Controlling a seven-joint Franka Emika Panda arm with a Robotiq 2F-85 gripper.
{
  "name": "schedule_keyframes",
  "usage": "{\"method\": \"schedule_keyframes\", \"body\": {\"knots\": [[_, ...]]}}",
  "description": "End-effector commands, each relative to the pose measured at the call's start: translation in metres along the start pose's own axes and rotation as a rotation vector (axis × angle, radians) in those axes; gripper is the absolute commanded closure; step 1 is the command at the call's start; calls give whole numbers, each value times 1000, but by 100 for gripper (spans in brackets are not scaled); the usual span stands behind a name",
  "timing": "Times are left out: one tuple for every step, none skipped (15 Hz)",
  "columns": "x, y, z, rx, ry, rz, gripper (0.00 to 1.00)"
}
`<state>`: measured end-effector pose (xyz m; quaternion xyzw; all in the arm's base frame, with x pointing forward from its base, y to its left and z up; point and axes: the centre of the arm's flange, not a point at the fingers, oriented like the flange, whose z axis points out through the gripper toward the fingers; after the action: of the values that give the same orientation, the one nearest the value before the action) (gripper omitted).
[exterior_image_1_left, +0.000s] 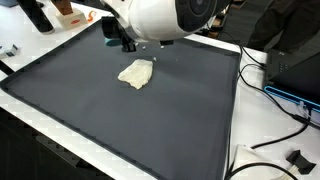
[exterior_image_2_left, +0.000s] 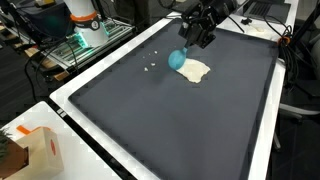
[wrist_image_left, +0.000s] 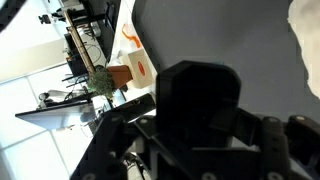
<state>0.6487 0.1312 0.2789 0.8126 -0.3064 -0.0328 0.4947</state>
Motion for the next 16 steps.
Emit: {"method": "schedule_keyframes", "body": {"knots": [[0,-17,-5,-49,29,-1,81],[-2,-20,-5,-51,32,-5,81],[-3,-24,-6,-54,36,-7,81],[-4,-27,-7,-56,41,-14,81],[-6,-30,-7,-59,47,-19,81],[-6,-33,-8,-62,54,-26,81],[-7,-35,-9,-64,63,-38,81],[-8,-38,-10,-68,75,-51,81],[-9,-39,-11,-71,89,-73,81],[-9,-41,-12,-73,103,-91,81],[-10,-42,-14,-74,122,-117,81],[-11,-43,-15,-77,137,-140,81],[-11,-43,-17,-82,155,-163,81],[-12,-44,-18,-86,171,-184,81],[-13,-44,-20,-90,185,-204,81],[-14,-45,-22,-92,202,-225,81]]}}
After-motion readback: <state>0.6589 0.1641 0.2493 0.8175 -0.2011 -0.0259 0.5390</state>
